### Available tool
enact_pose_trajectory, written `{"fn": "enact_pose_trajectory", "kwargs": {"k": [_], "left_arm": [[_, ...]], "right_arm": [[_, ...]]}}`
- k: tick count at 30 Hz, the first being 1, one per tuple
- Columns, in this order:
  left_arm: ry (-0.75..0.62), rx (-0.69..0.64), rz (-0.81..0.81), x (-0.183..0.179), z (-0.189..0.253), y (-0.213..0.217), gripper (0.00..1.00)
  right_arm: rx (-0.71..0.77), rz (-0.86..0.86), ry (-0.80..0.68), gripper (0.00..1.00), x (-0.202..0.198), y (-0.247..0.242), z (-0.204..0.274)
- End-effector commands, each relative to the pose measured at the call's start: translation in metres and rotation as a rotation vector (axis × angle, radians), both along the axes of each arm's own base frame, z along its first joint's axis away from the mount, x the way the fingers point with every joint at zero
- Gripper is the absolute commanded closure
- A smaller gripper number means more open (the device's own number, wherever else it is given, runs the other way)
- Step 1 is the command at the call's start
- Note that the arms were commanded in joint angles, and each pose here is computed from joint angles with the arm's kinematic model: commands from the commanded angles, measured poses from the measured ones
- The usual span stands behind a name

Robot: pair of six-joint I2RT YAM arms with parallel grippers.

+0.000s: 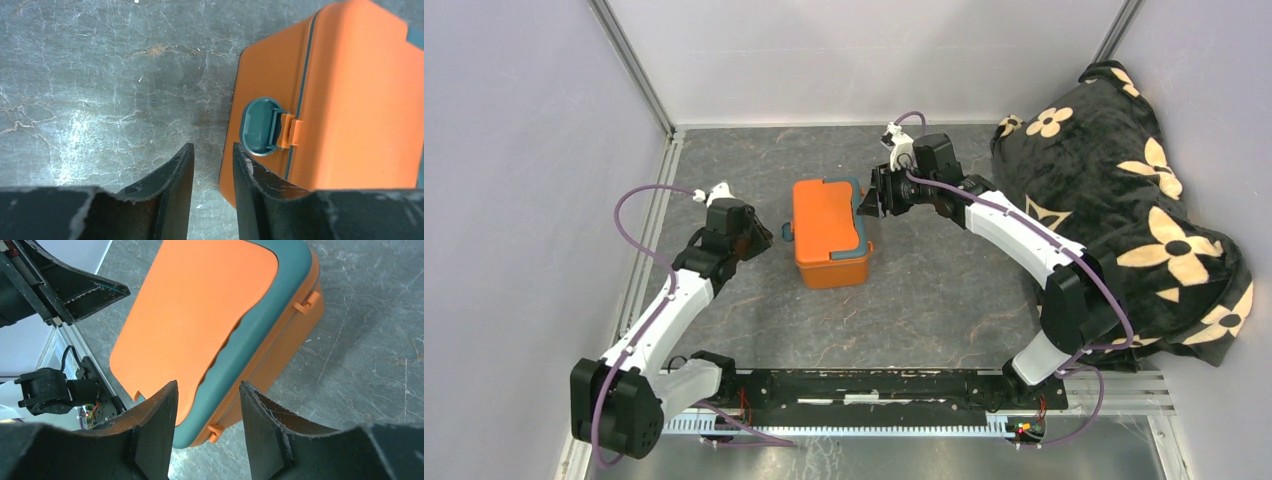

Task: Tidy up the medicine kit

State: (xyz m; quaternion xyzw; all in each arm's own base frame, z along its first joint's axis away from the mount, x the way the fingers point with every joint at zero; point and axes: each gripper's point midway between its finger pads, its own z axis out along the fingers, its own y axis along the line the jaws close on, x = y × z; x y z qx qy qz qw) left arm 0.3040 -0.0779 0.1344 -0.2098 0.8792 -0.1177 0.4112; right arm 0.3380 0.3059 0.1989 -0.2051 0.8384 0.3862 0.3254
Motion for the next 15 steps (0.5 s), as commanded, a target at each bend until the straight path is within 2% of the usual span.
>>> {"fn": "enact_pose_trajectory", "kwargs": {"k": [1, 5, 7, 11, 15], "left_arm": [[-0.048, -0.119, 0.027, 0.016, 0.019, -0.001, 0.58], [-0.003, -0.286, 0.041, 0.023, -0.004, 0.001, 0.59], [0.005, -0.366, 0.04, 0.026, -0.012, 0.001, 0.59], [0.03, -0.413, 0.019, 0.029, -0.024, -0.003, 0.58], [0.074, -0.448, -0.027, 0.028, -0.04, -0.013, 0.55]], "right_arm": [[0.011, 0.012, -0.125, 0.45, 0.009, 0.014, 0.036], [-0.019, 0.03, -0.16, 0.5, 0.007, 0.031, 0.042], [-0.08, 0.02, -0.179, 0.52, 0.009, 0.038, 0.04], [-0.216, -0.019, -0.198, 0.53, 0.017, 0.044, 0.026], [-0.25, -0.005, -0.183, 0.52, 0.011, 0.056, 0.011]]}}
